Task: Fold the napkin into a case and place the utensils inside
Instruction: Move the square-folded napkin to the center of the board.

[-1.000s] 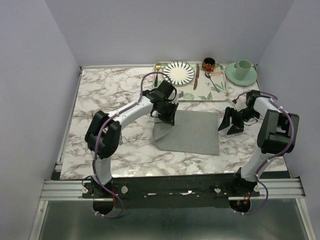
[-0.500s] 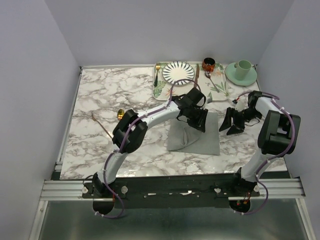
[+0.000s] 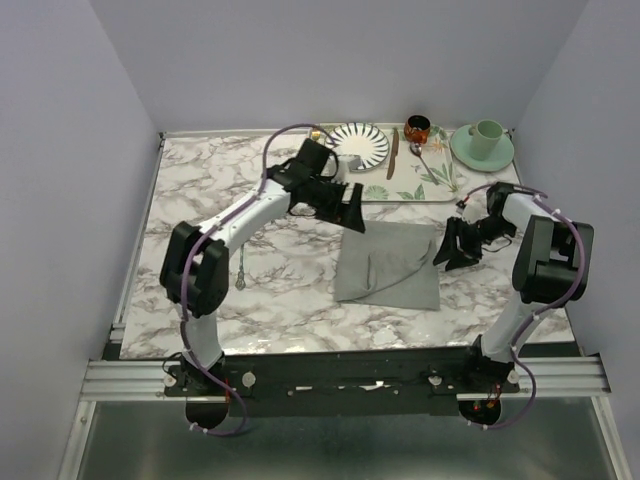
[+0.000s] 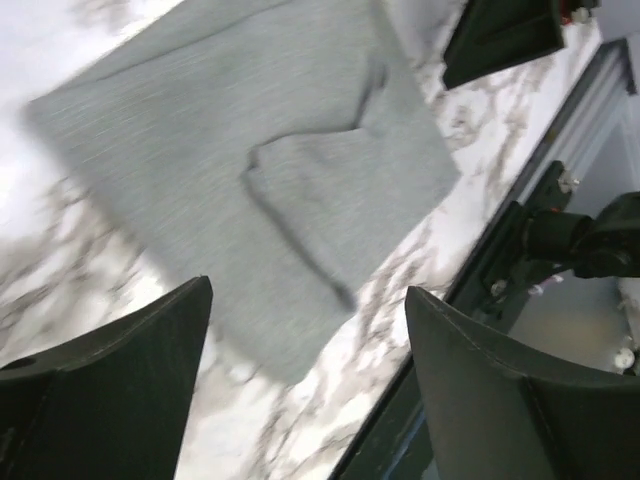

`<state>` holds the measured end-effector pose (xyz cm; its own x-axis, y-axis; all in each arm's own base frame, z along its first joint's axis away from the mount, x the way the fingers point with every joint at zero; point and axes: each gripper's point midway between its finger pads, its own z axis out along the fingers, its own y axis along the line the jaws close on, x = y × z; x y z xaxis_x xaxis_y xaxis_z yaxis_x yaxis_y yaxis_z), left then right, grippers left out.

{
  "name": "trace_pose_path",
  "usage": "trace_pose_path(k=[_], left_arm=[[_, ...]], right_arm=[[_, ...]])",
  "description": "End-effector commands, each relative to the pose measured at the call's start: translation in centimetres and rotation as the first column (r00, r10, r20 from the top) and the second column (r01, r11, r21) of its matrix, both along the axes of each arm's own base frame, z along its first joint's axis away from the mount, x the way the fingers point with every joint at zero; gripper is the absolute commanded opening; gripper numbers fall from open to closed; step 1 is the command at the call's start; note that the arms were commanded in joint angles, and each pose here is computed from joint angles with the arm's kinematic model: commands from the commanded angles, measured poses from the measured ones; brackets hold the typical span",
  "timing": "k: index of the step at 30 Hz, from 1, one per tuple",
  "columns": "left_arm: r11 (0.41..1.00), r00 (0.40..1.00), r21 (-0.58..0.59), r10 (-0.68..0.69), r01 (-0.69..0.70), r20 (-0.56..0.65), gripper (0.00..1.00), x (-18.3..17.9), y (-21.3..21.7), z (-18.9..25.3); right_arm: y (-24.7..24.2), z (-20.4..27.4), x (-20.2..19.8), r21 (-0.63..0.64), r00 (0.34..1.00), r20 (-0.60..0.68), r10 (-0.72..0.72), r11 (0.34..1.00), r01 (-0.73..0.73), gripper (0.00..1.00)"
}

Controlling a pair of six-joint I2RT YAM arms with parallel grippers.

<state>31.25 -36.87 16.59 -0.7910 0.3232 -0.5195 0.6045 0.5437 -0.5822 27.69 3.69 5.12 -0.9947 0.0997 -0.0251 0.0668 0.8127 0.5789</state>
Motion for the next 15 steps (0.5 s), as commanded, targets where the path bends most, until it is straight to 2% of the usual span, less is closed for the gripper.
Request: trace_pose_path(k=[1, 4, 9, 13, 15], left_arm=[[0.994, 0.999, 0.109, 0.004, 0.001, -0.038, 0.81, -1.4, 6.7, -3.8], [0.989, 0.996, 0.15, 0.028, -0.015, -0.083, 0.74, -2.2, 9.7, -5.8], [0.988, 0.996, 0.153, 0.039, -0.027, -0.08, 0.73, -2.0, 12.9, -5.8], [0.987, 0.996, 0.161, 0.023, -0.009, -0.091, 0.73, -1.9, 14.5, -5.9], [0.985, 0.996, 0.171, 0.01, 0.005, -0.085, 0.73, -2.0, 14.8, -6.1]], right_arm=[[0.8, -1.9, -0.4, -0.041, 0.998, -0.042, 0.041, 0.998, -0.043, 0.54], [1.7, -2.7, -1.2, -0.036, 0.994, -0.079, 0.075, 0.996, -0.078, 0.52], [4.4, -3.5, -3.0, -0.005, 0.979, -0.138, 0.152, 0.988, -0.155, 0.5], [8.7, -3.7, -5.1, 0.069, 0.952, -0.173, 0.253, 0.967, -0.244, 0.49], [11.2, -3.5, -6.0, 0.14, 0.942, -0.151, 0.3, 0.95, -0.28, 0.5]])
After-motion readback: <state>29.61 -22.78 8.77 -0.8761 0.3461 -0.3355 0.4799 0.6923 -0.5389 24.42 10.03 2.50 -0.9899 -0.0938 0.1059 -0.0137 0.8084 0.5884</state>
